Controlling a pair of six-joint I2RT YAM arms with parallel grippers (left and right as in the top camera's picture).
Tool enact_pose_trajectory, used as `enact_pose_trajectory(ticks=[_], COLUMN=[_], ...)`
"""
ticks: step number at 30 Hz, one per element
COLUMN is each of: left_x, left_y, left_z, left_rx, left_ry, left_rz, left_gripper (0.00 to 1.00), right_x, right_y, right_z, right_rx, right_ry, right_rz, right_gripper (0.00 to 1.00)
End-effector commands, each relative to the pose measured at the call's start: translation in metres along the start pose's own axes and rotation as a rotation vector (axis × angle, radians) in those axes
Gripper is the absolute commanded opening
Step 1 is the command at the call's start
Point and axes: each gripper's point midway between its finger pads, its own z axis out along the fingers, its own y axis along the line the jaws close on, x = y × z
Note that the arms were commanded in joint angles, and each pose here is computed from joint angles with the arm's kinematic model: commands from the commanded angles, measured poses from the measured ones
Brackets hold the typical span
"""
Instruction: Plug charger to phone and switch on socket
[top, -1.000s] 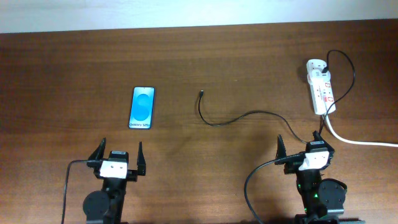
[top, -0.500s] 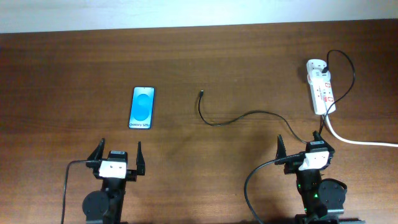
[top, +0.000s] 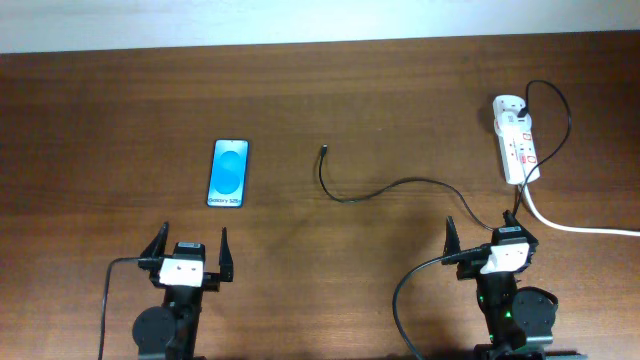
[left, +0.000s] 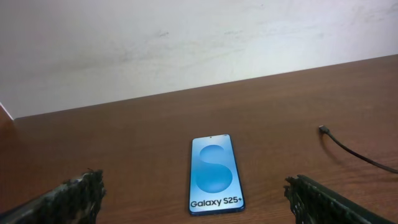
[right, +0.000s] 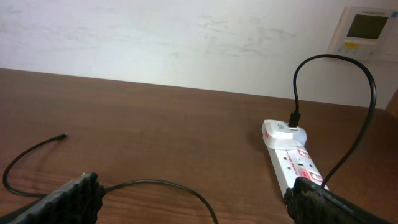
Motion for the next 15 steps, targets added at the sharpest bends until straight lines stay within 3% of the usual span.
enact_pose_trajectory(ticks=[1,11,13,15], left_x=[0.001,0.001,0.005,0.002], left_y=[0.002,0.003,0.02,0.02], left_z=[0.0,0.0,-0.002,-0.002], left_rx=[-0.01,-0.013,-0.112,-0.112], left_ry=[0.0,0.001,0.024,0.012], left_rz=[0.012,0.013,0.012,0.011], left_gripper=[0.99,0.99,0.99,0.99], right_x=[0.002,0.002,0.002,0.002], right_y=[0.0,0.0,0.0,0.0], right_z=[0.0,0.0,0.0,0.0], right_rx=[0.003,0.003,0.003,0.003], right_ry=[0.002,0.002,0.002,0.002], right_rz=[0.005,0.005,0.005,0.005], right_gripper=[0.98,0.98,0.98,0.98])
